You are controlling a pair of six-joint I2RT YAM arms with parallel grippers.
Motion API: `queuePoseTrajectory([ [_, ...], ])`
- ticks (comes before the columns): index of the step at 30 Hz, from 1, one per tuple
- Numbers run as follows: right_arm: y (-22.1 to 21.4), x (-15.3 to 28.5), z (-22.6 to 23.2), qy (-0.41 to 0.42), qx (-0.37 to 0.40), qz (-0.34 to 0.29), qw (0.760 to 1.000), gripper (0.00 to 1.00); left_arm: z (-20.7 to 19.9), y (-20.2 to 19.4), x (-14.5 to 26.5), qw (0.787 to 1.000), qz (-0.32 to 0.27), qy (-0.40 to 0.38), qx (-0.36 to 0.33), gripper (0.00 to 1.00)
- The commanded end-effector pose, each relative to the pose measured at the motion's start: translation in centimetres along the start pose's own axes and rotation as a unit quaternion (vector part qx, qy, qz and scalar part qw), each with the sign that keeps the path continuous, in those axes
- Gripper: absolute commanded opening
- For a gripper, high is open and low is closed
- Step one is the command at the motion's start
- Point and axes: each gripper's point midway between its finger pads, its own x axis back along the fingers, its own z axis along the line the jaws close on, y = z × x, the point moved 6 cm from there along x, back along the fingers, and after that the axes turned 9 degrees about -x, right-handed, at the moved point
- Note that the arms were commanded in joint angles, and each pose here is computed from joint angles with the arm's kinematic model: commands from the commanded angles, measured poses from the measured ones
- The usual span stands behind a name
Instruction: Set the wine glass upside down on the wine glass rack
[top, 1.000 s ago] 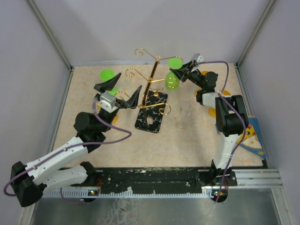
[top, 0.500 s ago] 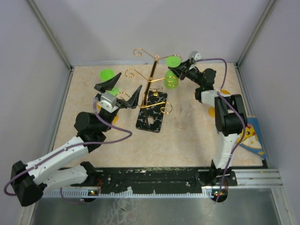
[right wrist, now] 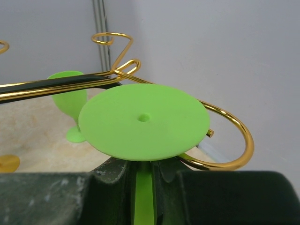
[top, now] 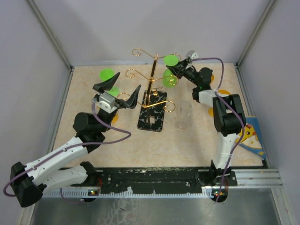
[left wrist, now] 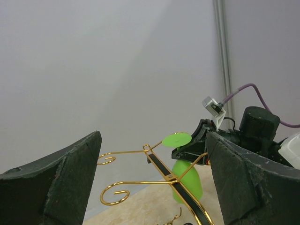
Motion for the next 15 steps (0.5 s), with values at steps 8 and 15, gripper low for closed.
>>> queuePoseTrajectory([
  [8, 2.37, -0.92, -0.66, -0.036, 0.044, -0.047, 0.997, 0.06, 0.78, 1.08, -0.15, 1.000, -0.021, 0.017, 0.001, 0.98],
  [15, 2.48, -0.97, -0.83, -0.053, 0.042, -0.057, 0.996, 0.10, 0.82, 1.04, -0.10, 1.000, -0.021, 0.018, 0.001, 0.98],
])
